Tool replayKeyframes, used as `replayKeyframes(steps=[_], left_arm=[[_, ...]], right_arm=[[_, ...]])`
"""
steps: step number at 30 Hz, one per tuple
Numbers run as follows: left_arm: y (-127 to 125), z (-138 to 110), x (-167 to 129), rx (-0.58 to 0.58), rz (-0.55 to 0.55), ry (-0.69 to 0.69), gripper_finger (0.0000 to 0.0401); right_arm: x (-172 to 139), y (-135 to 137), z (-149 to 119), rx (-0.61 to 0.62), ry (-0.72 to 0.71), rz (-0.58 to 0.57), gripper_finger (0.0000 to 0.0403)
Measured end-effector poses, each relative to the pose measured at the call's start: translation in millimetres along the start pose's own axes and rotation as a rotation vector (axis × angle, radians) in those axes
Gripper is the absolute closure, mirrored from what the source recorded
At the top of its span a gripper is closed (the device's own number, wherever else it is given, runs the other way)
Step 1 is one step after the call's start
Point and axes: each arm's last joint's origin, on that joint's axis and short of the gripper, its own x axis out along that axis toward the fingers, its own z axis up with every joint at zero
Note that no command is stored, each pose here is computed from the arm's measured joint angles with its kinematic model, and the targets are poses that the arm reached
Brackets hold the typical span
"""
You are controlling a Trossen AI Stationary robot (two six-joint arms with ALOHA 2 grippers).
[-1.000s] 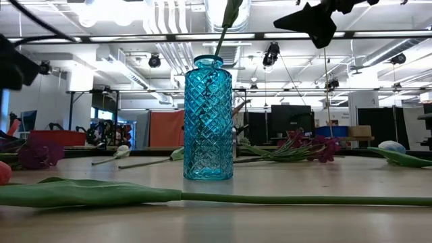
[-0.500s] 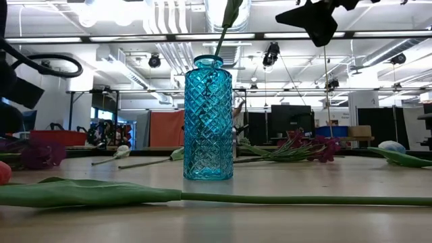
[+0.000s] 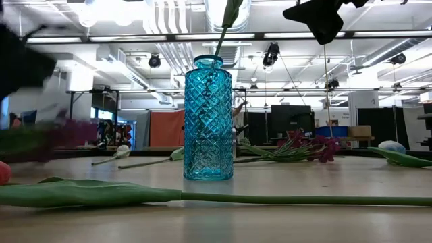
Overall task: Sort flowers into vase by color
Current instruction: Put the top violet flowers into the transparent vase
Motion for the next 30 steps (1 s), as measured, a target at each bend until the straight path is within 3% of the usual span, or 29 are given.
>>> replayKeyframes(steps=[6,11,17,24,30], left_arm=[[2.5,23.5,-66.7,0.017,-0.274,-0.300,0.0400],[15.2,45.6,-121.8,0.086,-0.446,-0.634,0.0400],[26.2,70.3,-179.7,0.220,-0.558,-0.920,0.0401],[36.0,116.7,-203.3,0.325,-0.530,-1.080,0.0401],[32.2,172.2,-185.8,0.456,-0.656,-1.260,0.0401]], right_arm=[[0.0,-0.9,-2.4,-0.009,0.024,-0.008,0.0108],[0.0,-1.2,-3.2,-0.011,0.033,-0.011,0.0111],[0.0,-1.2,-3.1,-0.015,0.032,-0.012,0.0112],[0.0,-1.3,-3.1,-0.023,0.030,-0.014,0.0116],[0.0,-1.2,-2.9,-0.039,0.029,-0.014,0.0115]])
